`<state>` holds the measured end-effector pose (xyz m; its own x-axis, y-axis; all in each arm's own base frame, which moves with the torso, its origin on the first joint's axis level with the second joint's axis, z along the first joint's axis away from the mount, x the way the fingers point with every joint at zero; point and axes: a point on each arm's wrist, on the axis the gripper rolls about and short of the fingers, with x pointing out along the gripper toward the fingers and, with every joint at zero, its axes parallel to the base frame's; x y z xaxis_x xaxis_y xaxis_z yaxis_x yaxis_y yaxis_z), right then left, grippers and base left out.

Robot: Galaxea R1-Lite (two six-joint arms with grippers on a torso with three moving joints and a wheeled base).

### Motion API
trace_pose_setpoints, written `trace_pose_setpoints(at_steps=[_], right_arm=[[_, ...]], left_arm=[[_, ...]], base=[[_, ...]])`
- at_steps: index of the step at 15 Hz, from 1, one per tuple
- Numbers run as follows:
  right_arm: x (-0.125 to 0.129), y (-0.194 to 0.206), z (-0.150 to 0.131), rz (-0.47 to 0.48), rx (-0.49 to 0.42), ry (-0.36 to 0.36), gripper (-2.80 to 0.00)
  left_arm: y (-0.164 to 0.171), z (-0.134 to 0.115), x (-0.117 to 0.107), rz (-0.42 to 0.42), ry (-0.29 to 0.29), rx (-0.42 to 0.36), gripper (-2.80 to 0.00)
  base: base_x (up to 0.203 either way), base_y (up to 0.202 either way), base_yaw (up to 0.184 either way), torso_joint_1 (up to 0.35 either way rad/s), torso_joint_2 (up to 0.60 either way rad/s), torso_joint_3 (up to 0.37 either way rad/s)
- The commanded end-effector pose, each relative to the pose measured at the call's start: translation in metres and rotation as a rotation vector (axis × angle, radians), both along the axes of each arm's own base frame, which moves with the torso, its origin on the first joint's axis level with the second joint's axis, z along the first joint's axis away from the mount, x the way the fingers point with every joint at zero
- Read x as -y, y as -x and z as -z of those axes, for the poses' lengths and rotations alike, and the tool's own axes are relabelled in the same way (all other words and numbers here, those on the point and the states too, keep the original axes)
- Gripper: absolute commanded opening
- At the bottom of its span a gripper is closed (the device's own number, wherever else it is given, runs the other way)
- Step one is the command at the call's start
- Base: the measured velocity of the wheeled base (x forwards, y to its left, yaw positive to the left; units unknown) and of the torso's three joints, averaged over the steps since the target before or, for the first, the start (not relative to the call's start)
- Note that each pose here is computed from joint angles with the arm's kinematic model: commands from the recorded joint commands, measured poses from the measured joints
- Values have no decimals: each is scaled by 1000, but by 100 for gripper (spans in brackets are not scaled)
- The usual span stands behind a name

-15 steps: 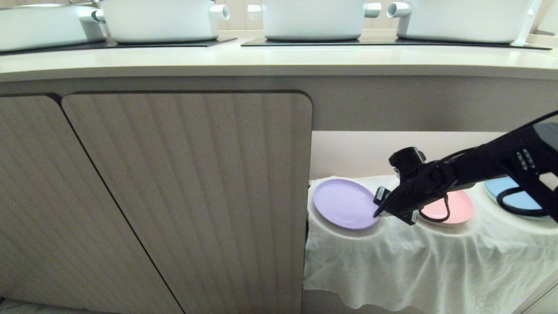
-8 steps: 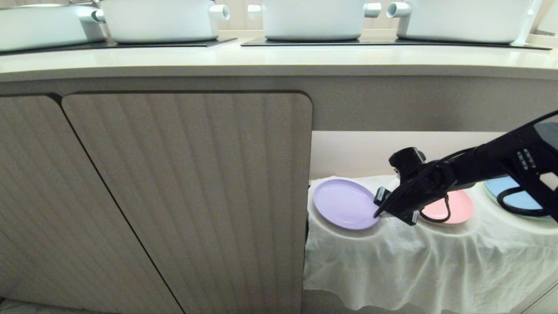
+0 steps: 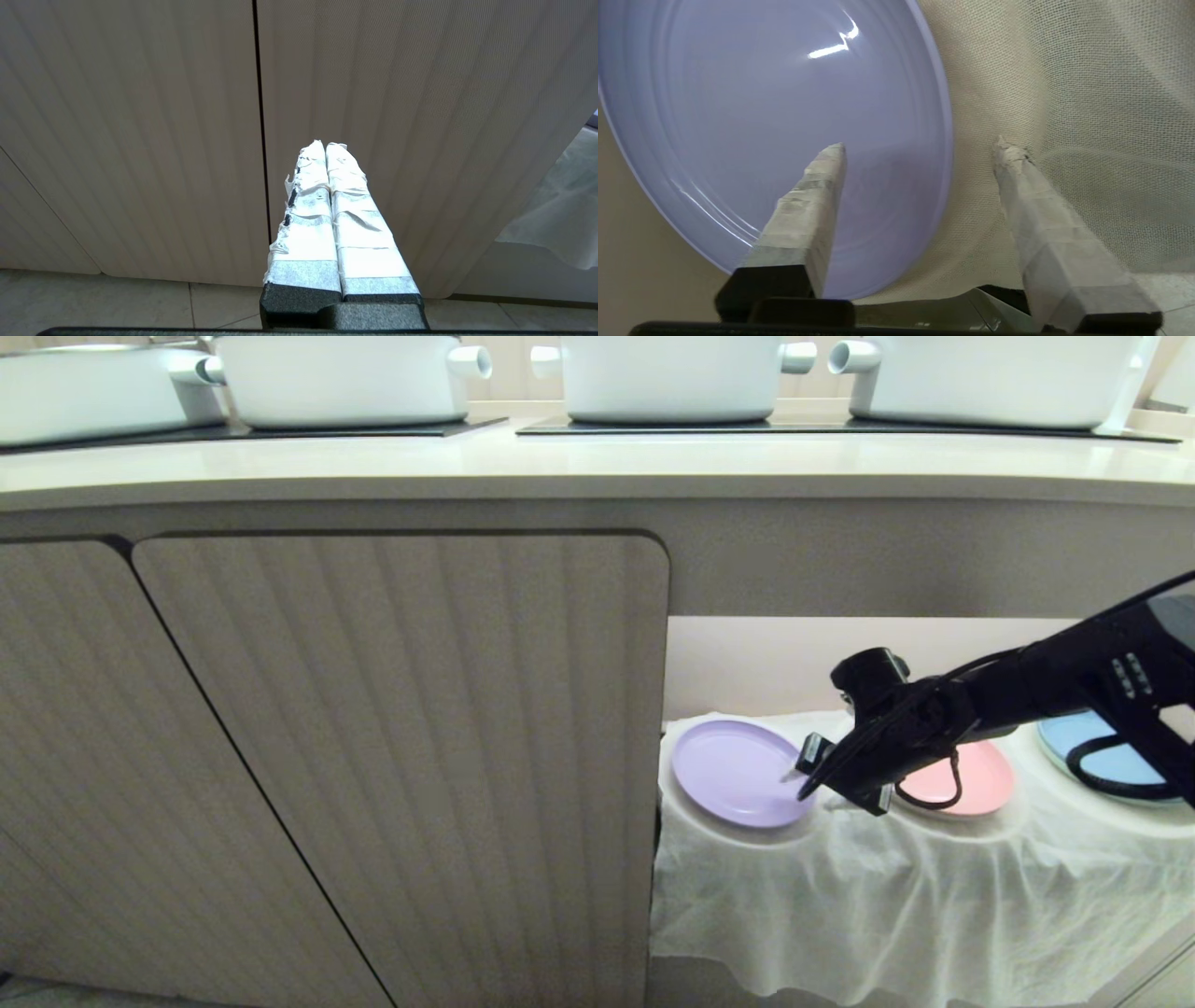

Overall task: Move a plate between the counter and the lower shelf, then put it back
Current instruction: Put the plate in the cupboard

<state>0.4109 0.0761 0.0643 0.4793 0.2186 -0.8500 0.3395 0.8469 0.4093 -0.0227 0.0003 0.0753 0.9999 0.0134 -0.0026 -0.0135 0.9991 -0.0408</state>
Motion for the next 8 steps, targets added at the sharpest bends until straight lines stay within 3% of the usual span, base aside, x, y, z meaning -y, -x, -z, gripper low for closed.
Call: trace_pose_setpoints(at_steps=[1, 8], right_arm=[[-1, 2, -3, 1, -1, -2, 0], [-2, 8, -7, -7, -18, 4, 0]], left_arm=[[0, 0, 0, -1, 1, -1, -280], [0, 0, 0, -2, 1, -1, -280]], base=[[0, 0, 0, 0, 0, 0], [0, 0, 0, 0, 0, 0]])
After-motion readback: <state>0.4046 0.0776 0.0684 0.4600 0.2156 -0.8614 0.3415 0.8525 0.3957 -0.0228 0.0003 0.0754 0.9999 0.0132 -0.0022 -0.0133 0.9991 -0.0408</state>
